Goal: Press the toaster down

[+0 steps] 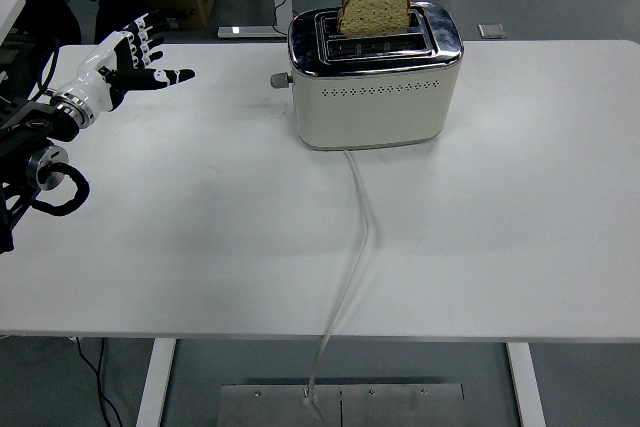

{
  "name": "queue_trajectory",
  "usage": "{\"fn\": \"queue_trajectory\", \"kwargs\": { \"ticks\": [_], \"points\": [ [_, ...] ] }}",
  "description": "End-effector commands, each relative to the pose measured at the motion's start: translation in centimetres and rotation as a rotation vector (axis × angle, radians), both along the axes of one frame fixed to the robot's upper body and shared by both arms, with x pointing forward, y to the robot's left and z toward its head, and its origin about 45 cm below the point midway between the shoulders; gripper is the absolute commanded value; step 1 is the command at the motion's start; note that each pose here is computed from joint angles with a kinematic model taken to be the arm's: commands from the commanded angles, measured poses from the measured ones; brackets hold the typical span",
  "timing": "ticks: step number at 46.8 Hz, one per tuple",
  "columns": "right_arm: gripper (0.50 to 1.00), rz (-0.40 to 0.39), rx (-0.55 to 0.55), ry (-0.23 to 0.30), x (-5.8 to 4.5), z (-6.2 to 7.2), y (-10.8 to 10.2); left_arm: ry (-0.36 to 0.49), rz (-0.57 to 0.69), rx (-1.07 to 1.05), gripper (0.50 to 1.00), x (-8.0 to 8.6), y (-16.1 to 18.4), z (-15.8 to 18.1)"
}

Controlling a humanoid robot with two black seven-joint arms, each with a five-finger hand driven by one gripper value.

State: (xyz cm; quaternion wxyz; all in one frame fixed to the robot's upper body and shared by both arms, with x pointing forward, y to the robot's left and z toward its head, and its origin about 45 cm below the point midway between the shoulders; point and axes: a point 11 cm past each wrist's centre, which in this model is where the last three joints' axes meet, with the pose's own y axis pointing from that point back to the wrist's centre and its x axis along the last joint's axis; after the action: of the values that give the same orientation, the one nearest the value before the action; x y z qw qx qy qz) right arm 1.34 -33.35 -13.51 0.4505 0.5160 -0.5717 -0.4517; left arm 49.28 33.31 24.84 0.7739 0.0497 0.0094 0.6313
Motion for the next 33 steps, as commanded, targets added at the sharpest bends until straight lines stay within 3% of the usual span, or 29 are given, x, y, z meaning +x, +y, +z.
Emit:
{"fn": "queue_trajectory", "kwargs": {
  "ticks": [1, 25, 33],
  "points": [
    [1.000, -0.001, 0.000, 0.001, -0.1, 0.0, 0.0, 0.003, 0.044, -0.085, 1.000, 0.1, 0.2, 0.1],
    [0.998, 0.001, 0.000, 0.001, -0.1, 0.0, 0.0, 0.016, 0.276, -0.401, 1.000, -0.4, 3.3, -1.0],
    [1.000, 0.004, 0.000, 0.001, -0.1, 0.0, 0.0, 0.040, 0.281, -0.468, 1.000, -0.6, 2.0, -3.0]
  ]
}}
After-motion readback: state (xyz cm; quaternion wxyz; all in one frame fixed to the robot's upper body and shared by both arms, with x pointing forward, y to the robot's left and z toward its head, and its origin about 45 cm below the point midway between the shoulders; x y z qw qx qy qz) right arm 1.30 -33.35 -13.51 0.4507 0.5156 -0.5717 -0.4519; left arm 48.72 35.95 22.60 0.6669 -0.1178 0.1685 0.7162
